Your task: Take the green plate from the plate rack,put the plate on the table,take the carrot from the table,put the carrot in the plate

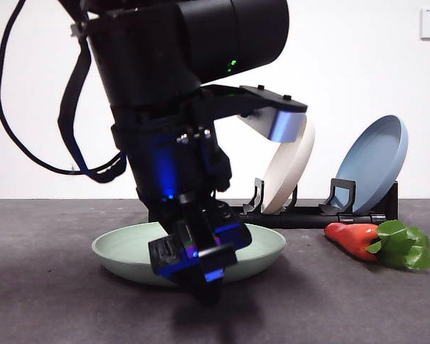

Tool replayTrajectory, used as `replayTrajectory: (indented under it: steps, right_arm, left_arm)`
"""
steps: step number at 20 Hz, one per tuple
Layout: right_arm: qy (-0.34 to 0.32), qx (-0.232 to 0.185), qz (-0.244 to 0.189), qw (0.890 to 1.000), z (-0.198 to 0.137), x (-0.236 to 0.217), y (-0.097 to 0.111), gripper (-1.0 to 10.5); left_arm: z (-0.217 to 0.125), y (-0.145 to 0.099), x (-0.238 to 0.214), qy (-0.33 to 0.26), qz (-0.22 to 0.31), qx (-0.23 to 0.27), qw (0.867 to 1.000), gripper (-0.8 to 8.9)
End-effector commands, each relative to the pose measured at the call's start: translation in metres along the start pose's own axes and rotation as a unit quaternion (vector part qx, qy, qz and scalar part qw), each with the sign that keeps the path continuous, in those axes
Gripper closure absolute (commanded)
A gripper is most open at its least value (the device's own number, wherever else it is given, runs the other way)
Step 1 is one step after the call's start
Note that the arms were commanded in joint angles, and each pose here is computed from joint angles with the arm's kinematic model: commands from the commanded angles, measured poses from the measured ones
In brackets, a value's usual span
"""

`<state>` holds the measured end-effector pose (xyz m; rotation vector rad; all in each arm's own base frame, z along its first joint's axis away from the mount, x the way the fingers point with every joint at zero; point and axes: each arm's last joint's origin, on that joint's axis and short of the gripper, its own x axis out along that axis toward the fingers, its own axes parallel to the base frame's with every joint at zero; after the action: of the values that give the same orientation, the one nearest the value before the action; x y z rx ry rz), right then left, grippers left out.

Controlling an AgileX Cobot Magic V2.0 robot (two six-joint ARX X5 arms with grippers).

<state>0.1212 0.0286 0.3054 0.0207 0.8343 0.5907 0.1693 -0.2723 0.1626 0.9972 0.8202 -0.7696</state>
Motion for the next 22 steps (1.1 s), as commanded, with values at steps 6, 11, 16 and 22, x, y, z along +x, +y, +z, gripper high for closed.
replayTrajectory:
  steps: [6,11,16,22]
  right_arm:
    - [0.008,0.027,0.001,1.000,0.035,0.055,-0.028,2.9]
    - [0.062,0.018,-0.035,0.997,0.048,0.127,-0.045,2.9]
    - [0.112,0.005,-0.095,0.989,0.041,0.190,-0.054,2.9]
    - [0.137,-0.001,-0.120,0.983,0.032,0.219,-0.059,5.0]
  left_arm:
    - [0.031,0.039,-0.105,-0.150,-0.023,-0.161,0.975,5.52]
    - [0.018,0.064,-0.190,-0.270,-0.056,-0.248,0.929,5.53]
    - [-0.014,0.073,-0.240,-0.330,-0.056,-0.274,0.902,5.53]
    - [-0.037,0.074,-0.260,-0.339,-0.058,-0.284,0.895,5.53]
